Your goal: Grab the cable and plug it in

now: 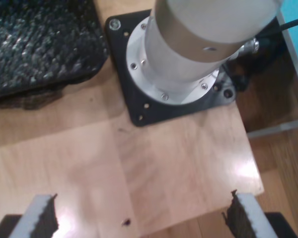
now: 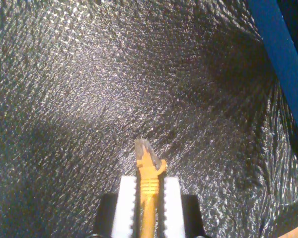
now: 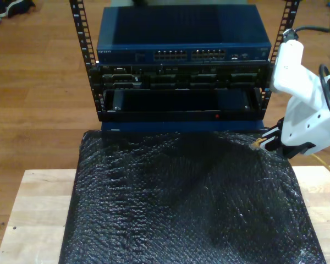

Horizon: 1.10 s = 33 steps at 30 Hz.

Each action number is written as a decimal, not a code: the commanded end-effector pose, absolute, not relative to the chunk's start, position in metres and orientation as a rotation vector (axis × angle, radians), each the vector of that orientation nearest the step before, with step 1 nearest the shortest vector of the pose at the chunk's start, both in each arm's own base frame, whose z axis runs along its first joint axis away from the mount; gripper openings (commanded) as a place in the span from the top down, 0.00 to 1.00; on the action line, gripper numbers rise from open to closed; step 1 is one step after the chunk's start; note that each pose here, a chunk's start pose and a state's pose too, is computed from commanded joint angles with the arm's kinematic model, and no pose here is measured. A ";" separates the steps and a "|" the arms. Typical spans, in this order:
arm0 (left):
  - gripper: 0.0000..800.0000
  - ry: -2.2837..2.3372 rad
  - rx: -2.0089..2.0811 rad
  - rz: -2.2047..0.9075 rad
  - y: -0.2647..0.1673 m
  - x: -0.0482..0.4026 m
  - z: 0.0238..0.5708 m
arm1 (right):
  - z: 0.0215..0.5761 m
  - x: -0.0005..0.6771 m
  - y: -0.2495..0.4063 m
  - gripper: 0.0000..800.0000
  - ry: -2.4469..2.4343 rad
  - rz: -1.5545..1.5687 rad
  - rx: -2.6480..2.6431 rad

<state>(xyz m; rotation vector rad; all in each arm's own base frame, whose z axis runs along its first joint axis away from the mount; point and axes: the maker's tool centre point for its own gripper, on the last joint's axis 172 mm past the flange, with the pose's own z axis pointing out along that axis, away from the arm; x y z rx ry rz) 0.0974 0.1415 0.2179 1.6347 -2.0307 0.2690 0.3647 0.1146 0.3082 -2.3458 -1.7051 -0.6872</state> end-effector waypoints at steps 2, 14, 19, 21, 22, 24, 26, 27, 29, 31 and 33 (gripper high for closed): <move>0.00 -2.018 1.627 0.275 0.142 0.087 0.214 | 0.309 0.365 0.114 1.00 -1.704 -0.690 -2.347; 0.00 -2.001 1.567 0.299 0.128 0.061 0.199 | 0.303 0.358 0.114 1.00 -1.702 -0.661 -2.340; 0.00 -1.976 1.541 0.295 0.122 0.045 0.189 | 0.302 0.356 0.114 1.00 -1.701 -0.654 -2.341; 0.00 -1.965 1.530 0.294 0.118 0.041 0.185 | 0.303 0.356 0.114 1.00 -1.703 -0.661 -2.341; 0.00 -1.958 1.524 0.297 0.116 0.039 0.183 | 0.301 0.355 0.113 1.00 -1.702 -0.656 -2.341; 0.00 -1.949 1.509 0.307 0.110 0.037 0.179 | 0.297 0.353 0.113 1.00 -1.701 -0.646 -2.340; 0.00 -1.949 1.498 0.313 0.107 0.035 0.175 | 0.297 0.353 0.113 1.00 -1.698 -0.644 -2.341; 0.00 -1.953 1.500 0.312 0.107 0.035 0.172 | 0.297 0.352 0.114 1.00 -1.700 -0.644 -2.339; 0.00 -1.966 1.504 0.303 0.109 0.034 0.164 | 0.297 0.353 0.113 1.00 -1.700 -0.644 -2.340; 0.00 -1.971 1.512 0.286 0.111 0.030 0.154 | 0.297 0.352 0.114 1.00 -1.702 -0.644 -2.338; 0.00 -1.961 1.536 0.267 0.115 0.021 0.145 | 0.297 0.353 0.114 1.00 -1.700 -0.646 -2.340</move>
